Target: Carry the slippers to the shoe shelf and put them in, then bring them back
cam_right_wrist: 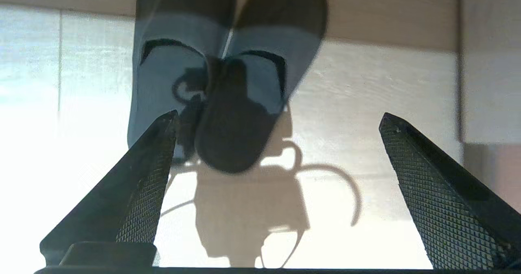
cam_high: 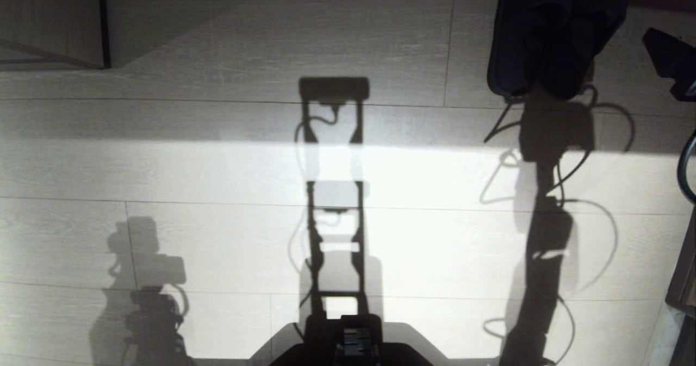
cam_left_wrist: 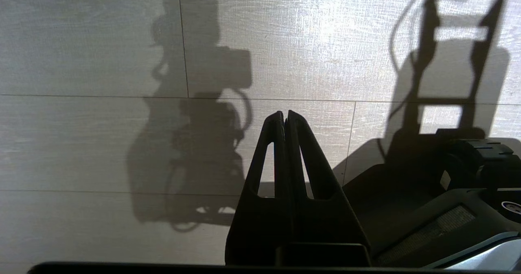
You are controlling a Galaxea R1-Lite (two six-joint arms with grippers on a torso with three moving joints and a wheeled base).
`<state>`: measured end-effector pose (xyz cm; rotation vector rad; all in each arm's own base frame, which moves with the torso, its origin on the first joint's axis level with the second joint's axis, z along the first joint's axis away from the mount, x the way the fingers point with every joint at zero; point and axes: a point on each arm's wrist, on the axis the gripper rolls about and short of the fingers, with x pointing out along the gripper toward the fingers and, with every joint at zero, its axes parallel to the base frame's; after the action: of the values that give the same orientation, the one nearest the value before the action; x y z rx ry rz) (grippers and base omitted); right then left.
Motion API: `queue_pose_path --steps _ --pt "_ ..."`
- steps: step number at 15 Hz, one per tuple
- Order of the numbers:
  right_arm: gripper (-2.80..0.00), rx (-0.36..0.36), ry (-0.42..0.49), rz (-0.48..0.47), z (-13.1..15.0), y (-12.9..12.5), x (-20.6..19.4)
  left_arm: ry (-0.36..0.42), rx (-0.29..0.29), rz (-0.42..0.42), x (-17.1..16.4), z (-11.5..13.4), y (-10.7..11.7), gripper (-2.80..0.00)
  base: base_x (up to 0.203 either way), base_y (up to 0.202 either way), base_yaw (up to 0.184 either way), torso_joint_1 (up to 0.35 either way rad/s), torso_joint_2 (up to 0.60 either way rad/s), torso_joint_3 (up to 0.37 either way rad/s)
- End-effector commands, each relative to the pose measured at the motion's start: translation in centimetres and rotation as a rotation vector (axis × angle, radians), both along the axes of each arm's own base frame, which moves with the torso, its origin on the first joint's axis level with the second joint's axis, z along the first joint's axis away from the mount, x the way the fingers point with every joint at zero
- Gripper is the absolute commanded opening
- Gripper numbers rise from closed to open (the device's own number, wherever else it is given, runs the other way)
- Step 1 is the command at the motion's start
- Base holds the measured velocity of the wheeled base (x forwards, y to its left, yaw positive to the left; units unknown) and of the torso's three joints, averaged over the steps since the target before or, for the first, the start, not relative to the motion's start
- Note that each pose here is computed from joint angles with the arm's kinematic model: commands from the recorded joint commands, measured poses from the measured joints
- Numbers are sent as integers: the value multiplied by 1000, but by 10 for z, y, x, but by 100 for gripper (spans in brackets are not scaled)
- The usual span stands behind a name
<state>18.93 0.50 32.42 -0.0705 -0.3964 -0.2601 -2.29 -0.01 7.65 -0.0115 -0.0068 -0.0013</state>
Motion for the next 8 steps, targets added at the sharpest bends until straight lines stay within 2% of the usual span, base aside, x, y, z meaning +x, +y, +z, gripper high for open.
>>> queue_pose_path --steps 1,8 --pt "-280 0 -17 0 -3 -2 -27 -1 -1 0 0 0 0 -280 0 0 0 0 0 0" --pt "-280 -10 95 0 -60 -5 -77 -1 -1 0 0 0 0 -280 0 0 0 0 0 0"
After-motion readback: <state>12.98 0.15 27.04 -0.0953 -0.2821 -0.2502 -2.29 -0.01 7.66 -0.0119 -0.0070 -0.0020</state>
